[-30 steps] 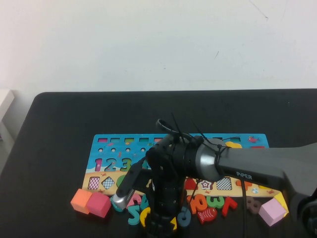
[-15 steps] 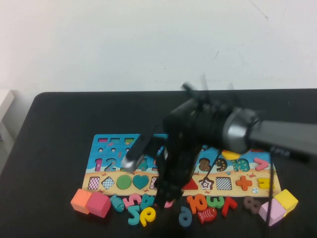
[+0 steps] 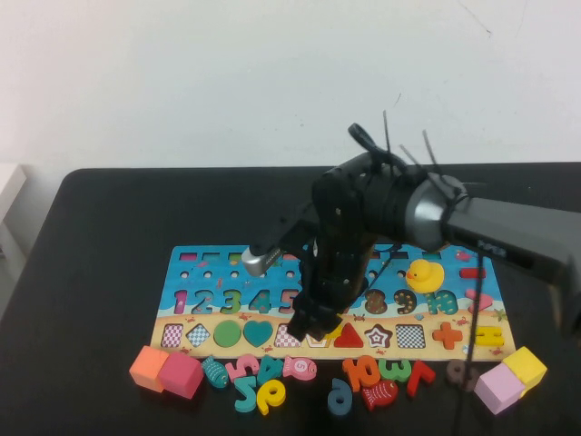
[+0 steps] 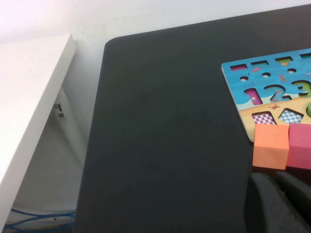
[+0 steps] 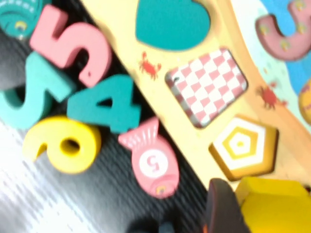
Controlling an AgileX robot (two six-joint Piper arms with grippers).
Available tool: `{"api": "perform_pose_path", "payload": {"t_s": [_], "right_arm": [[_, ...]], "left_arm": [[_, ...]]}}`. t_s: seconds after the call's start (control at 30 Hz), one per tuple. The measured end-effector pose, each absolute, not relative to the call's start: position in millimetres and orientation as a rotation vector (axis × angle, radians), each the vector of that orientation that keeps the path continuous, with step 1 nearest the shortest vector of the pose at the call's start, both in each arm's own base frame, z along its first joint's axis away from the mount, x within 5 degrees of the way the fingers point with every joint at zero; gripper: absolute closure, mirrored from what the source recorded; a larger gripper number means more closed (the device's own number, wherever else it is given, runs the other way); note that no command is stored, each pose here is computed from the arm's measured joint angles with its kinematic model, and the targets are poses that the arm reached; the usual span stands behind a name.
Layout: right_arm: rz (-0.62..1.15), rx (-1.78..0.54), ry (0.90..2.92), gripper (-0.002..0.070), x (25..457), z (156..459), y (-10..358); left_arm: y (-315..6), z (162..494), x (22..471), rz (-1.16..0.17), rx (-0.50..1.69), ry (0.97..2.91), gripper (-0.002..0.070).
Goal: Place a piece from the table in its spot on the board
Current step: Place the "Pentagon" into the hole of the Pentagon
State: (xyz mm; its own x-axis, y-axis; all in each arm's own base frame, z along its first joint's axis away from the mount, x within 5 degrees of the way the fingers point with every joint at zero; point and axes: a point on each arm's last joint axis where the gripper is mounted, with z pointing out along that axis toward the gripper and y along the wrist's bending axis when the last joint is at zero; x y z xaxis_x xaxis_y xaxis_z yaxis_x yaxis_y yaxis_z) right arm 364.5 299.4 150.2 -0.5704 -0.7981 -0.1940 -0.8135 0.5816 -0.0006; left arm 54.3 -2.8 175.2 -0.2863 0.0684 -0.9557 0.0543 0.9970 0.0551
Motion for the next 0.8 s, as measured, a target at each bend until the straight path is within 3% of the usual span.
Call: {"api": "perform_pose_path", "payload": {"t_s": [0.47, 0.8], "right_arm": [[0.157, -1.303, 2.696, 0.0311, 379, 122, 306], [0.201, -1.268, 2.689, 0.0311, 380, 121, 310]], "left_arm": [[-3, 175, 54, 0.014, 0.089, 1.862, 0.0676], [-3, 175, 54, 0.012, 0.087, 1.862, 0.0676]]}}
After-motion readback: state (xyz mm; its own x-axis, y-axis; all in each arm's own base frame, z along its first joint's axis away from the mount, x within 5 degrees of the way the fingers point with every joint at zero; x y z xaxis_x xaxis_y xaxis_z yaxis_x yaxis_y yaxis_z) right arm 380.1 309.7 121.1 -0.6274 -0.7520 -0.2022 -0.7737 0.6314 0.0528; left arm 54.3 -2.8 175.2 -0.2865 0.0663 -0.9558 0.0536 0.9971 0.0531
